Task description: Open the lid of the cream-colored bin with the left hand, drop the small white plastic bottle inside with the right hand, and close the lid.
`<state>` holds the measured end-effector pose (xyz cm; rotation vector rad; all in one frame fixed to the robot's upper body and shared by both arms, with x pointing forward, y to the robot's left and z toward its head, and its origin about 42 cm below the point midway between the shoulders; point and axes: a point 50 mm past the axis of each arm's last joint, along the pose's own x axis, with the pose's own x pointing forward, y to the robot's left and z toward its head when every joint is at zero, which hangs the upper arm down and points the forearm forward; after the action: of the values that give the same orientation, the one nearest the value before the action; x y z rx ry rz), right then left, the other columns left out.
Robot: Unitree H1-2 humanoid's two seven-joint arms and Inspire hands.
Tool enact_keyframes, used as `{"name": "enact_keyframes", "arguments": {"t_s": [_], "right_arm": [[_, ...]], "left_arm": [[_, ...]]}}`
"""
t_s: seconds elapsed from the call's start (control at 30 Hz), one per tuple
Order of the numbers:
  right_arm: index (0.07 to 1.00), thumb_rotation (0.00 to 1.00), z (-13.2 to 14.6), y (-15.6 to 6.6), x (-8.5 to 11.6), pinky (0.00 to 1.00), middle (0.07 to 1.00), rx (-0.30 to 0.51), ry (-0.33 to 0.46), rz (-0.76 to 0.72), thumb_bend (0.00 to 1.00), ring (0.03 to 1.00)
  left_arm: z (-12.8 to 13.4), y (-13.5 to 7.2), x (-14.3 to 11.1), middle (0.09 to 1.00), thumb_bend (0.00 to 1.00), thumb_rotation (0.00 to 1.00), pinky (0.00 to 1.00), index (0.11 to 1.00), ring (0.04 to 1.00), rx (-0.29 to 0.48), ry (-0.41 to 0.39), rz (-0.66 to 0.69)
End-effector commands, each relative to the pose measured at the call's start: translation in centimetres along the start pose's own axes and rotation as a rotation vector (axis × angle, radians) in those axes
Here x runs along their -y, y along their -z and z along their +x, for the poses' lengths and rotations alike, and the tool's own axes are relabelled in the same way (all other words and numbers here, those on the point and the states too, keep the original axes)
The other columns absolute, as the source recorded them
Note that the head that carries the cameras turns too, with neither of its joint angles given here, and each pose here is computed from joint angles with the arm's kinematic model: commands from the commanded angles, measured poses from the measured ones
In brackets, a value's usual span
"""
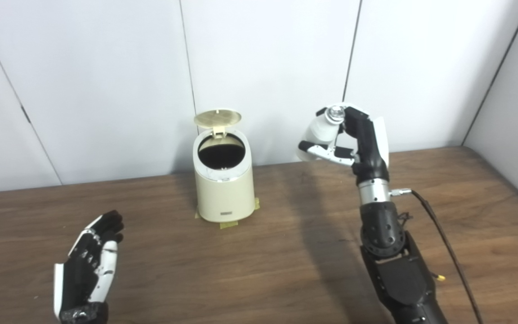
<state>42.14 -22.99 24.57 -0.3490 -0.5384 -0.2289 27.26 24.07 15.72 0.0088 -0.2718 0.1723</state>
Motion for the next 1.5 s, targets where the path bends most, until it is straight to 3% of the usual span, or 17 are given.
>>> {"name": "enact_keyframes", "arguments": {"t_s": [0.0,0.23,0.5,0.67,0.87,1.13,1.47], "right_arm": [[0.523,0.0,2.6,-3.5,-0.3,0.36,0.485,0.127,-0.003,0.024,0.52,0.434],[0.537,0.0,3.1,-5.0,-2.2,0.35,0.469,0.187,-0.077,0.042,0.51,0.43],[0.537,0.0,3.5,-5.3,-4.7,0.37,0.473,0.238,-0.161,0.072,0.51,0.429],[0.541,0.0,4.0,-5.5,-6.0,0.34,0.483,0.244,-0.185,0.052,0.51,0.406],[0.544,0.0,4.6,-4.7,-7.5,0.35,0.475,0.237,-0.204,0.094,0.51,0.412],[0.538,0.0,5.4,-3.9,-9.1,0.36,0.479,0.255,-0.257,0.112,0.51,0.415],[0.536,0.0,5.8,-2.8,-10.6,0.3,0.498,0.309,-0.284,-0.021,0.51,0.373]], "left_arm": [[0.9,-1.1,0.8,0.792,0.21,0.47,0.8,0.781,0.804,0.08,0.005,-0.004],[0.9,-0.9,1.4,0.793,0.22,0.46,0.8,0.781,0.802,0.083,0.006,-0.016],[0.6,-0.9,2.2,0.805,0.21,0.56,0.8,0.794,0.812,0.074,0.015,-0.009],[0.5,-0.9,2.7,0.799,0.21,0.46,0.8,0.788,0.809,0.073,0.005,-0.02],[0.4,-0.9,3.0,0.802,0.21,0.52,0.82,0.788,0.819,0.068,0.005,-0.016],[0.3,-0.8,3.5,0.8,0.21,0.49,0.81,0.786,0.816,0.066,-0.007,-0.018],[0.1,-1.0,4.0,0.8,0.22,0.5,0.82,0.787,0.822,0.068,-0.005,-0.024]]}}
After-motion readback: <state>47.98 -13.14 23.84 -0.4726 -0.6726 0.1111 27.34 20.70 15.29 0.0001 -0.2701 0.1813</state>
